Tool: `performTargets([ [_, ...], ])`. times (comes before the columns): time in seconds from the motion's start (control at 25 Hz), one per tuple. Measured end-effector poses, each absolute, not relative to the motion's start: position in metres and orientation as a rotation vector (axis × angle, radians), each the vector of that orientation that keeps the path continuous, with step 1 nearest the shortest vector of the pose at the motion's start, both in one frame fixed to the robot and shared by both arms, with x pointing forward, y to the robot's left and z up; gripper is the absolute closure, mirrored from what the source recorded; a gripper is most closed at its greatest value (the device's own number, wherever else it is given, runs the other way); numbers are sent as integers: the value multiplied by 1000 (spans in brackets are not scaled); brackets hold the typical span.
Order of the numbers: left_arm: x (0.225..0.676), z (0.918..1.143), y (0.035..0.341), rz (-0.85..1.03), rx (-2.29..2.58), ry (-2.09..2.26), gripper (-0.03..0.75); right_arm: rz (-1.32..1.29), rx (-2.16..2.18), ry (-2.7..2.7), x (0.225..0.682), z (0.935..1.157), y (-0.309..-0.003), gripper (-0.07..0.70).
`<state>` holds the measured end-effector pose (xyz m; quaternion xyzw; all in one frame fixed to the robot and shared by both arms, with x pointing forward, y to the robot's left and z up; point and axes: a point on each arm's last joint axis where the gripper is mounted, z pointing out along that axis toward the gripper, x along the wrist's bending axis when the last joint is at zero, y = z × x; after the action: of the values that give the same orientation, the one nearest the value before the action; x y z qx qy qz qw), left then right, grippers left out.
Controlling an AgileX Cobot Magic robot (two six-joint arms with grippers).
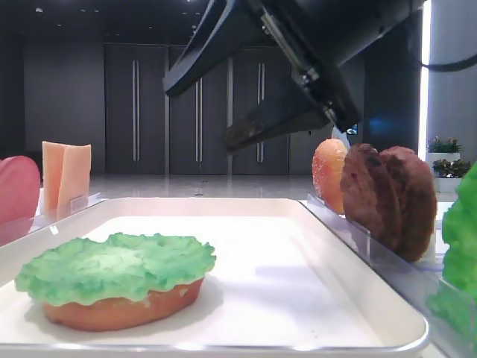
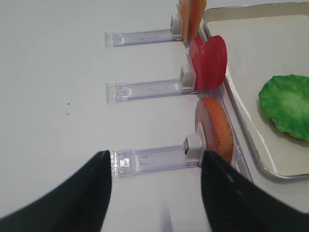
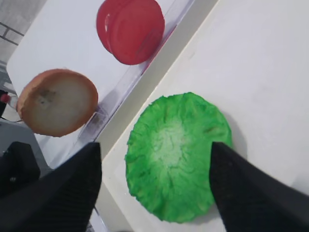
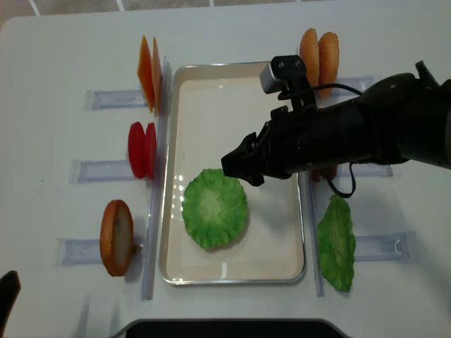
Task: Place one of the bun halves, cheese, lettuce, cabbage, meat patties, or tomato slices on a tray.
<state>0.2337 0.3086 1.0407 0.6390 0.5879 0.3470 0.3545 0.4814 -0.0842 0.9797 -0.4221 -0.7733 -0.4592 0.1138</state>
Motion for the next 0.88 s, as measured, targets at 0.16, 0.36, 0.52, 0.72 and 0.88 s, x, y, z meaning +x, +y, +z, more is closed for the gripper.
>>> performTargets([
  [0.16, 234, 1041, 309, 897, 1652, 1520, 262, -1313, -1238, -2349, 471, 1000, -94, 176],
  [0.36, 234, 1041, 309, 897, 1652, 1520, 262, -1261, -1300, -2459, 461, 1026, -120, 195],
  [0.52, 234, 1041, 309, 897, 1652, 1520, 262, -1183, -1457, -2510, 459, 1041, -152, 209],
  [0.72, 234, 1041, 309, 897, 1652, 1520, 262, -1035, -1716, -2550, 449, 1059, -204, 210],
  [0.88, 234, 1041, 309, 897, 1652, 1520, 262, -973, -1976, -2553, 431, 1077, -247, 236],
])
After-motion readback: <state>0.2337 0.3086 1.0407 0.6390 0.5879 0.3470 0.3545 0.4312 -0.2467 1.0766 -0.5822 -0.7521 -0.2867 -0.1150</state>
